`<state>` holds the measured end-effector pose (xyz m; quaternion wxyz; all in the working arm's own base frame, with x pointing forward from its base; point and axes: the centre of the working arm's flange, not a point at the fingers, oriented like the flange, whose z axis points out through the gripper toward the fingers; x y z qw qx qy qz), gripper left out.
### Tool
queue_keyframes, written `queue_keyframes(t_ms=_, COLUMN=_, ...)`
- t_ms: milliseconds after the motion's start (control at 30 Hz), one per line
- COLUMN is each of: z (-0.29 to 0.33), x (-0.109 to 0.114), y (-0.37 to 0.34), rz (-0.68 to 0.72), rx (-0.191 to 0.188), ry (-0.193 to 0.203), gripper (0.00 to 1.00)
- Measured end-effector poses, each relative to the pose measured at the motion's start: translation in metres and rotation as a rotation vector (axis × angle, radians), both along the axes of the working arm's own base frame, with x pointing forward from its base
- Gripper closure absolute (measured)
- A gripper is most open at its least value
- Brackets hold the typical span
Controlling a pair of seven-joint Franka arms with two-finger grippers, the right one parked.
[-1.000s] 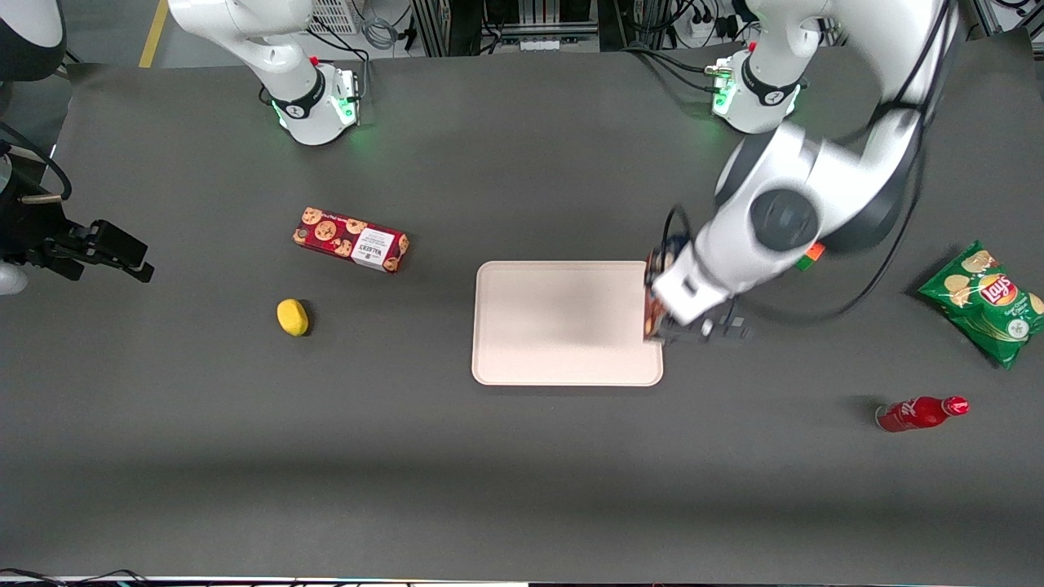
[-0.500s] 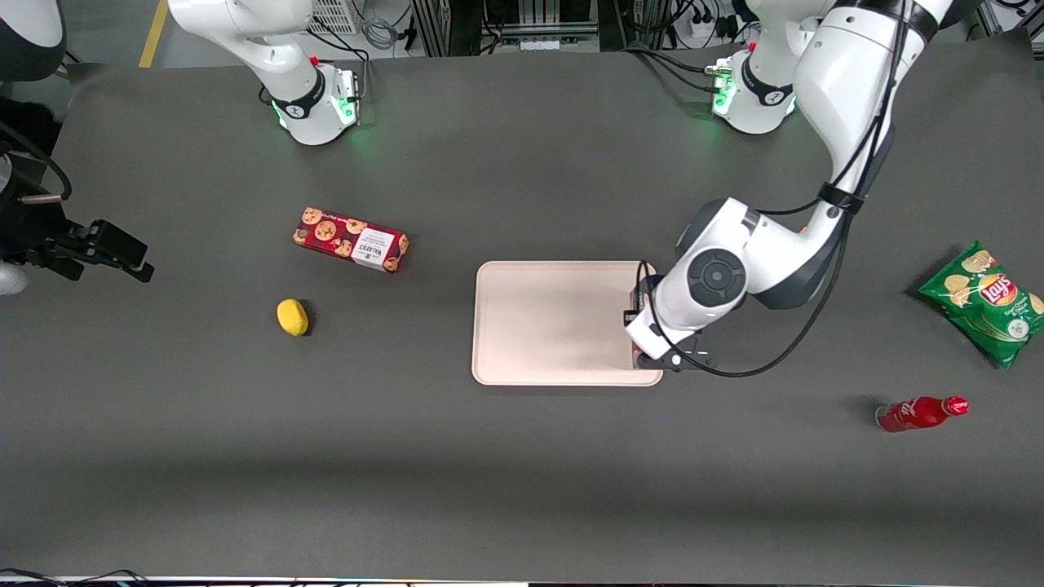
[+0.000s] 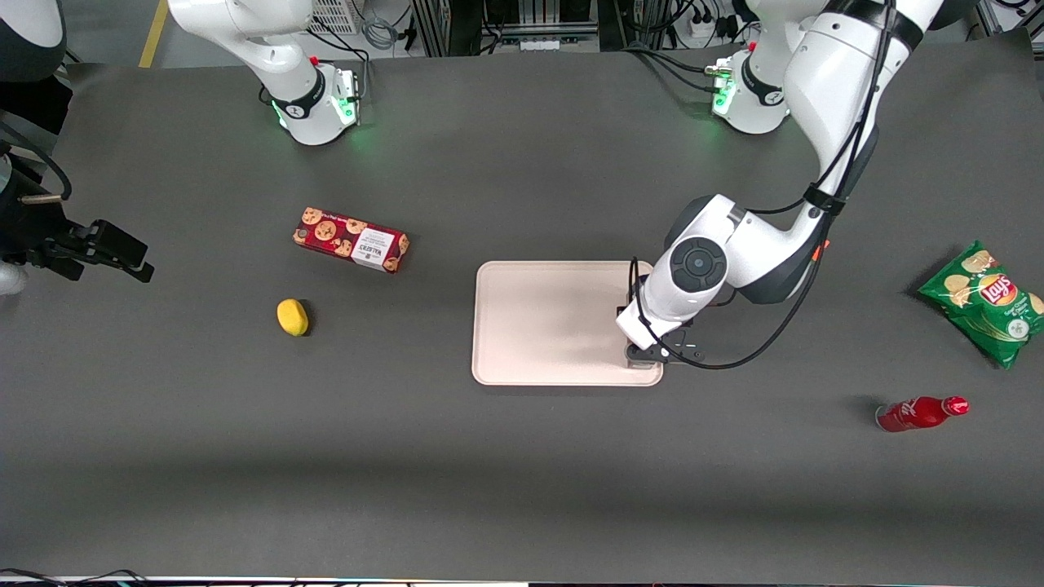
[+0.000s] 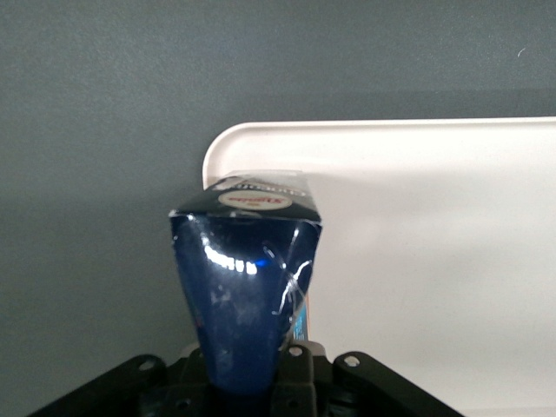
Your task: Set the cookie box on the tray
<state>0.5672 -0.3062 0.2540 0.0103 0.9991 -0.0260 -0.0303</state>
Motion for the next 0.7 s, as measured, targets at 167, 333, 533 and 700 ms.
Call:
queue_keyframes(t_ms=167, z=-0.006, x=-0.004, y=0.001, rz=-0.003, rx=0.003, ry=0.003, gripper=0.81)
queue_keyframes(t_ms=333, z=-0.005, x=-0.002, y=0.003, rz=0.0, rx=0.004, ry=0.001, gripper=0.64)
queue_keyframes(t_ms=533, z=0.006, x=0.002, y=0.003, rz=0.005, rx=0.002, ry=-0.017, gripper=0.33)
queue_keyframes(t_ms=700, z=0.036, x=0.009, y=0.009, rz=0.02, rx=0.025, ry=-0.035, gripper=0.09)
